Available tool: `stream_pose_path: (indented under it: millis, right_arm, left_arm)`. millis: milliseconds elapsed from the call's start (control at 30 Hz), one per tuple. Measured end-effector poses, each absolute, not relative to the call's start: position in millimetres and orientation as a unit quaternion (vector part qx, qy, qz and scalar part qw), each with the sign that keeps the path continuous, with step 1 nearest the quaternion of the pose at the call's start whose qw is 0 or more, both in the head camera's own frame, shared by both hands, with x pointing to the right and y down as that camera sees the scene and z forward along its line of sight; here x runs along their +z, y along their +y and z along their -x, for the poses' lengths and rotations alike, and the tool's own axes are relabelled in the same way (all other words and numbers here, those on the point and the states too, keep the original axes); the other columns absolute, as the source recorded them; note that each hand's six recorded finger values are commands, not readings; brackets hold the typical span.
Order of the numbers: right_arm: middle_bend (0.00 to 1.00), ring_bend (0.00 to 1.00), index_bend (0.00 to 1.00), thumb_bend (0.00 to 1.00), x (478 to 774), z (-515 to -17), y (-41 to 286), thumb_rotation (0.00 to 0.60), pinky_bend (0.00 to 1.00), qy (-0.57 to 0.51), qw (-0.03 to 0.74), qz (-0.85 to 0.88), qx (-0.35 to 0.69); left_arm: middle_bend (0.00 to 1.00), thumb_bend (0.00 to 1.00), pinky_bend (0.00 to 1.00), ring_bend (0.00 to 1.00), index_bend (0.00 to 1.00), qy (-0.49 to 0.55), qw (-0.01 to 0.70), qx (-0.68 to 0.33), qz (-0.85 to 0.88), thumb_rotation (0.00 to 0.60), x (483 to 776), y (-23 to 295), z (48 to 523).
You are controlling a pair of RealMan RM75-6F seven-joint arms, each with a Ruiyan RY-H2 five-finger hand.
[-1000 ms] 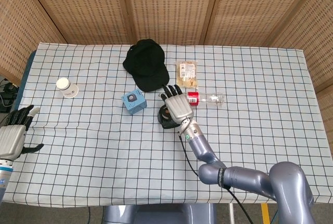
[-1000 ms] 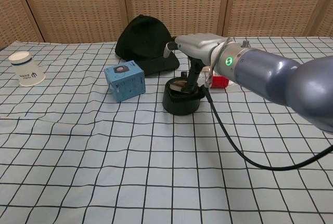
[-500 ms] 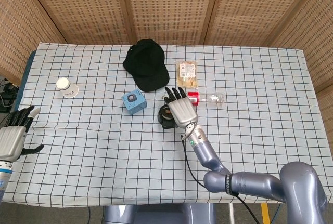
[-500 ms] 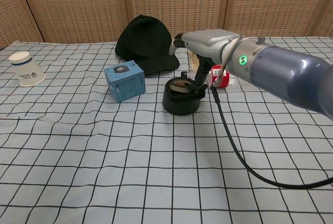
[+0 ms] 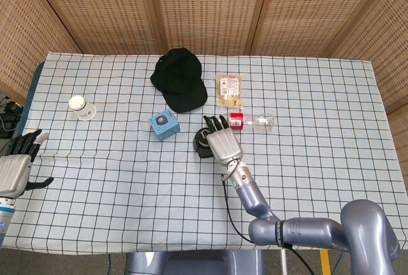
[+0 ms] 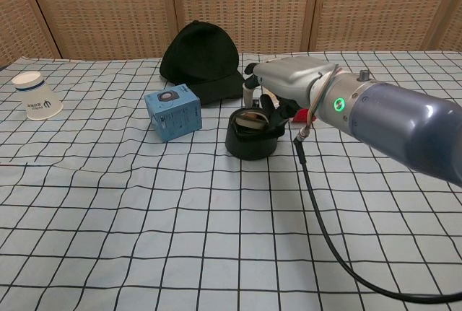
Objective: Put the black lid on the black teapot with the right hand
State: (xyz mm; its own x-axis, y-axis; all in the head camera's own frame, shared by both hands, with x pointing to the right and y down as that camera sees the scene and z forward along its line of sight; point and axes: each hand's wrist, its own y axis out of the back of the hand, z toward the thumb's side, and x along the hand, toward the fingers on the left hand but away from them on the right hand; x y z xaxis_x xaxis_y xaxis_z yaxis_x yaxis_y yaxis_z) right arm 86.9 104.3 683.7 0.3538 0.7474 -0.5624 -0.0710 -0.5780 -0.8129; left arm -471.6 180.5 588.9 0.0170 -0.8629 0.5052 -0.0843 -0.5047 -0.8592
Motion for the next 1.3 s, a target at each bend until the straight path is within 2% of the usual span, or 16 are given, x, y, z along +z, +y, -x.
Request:
stream_pose_path:
  millis: [700, 1067, 1167, 1300]
  right_arm:
    - [0.0, 0.0, 0.37, 0.97, 700, -82, 112, 0.6, 0.0, -0.223, 0.387, 0.724, 0.525]
    - [0.0, 0.0, 0.34, 0.91, 692, -84, 112, 0.6, 0.0, -0.229, 0.396, 0.722, 0.518]
    - [0.0, 0.0, 0.31, 0.83, 684, -88, 110, 0.6, 0.0, -0.235, 0.402, 0.719, 0.515]
    - [0.0, 0.0, 0.22, 0.63, 669, -103, 109, 0.6, 0.0, -0.249, 0.41, 0.714, 0.51]
  left_arm:
    - [0.0, 0.06, 0.0, 0.0, 0.0, 0.374, 0.327, -0.591, 0.636, 0.6, 589, 180, 471]
    - [0.0, 0.06, 0.0, 0.0, 0.0, 0.375, 0.327, -0.592, 0.634, 0.6, 589, 180, 472]
    - [0.0, 0.06, 0.0, 0.0, 0.0, 0.376, 0.328, -0.591, 0.634, 0.6, 588, 180, 472]
    - [0.0, 0.06, 0.0, 0.0, 0.0, 0.376, 0.33, -0.593, 0.631, 0.6, 588, 180, 473]
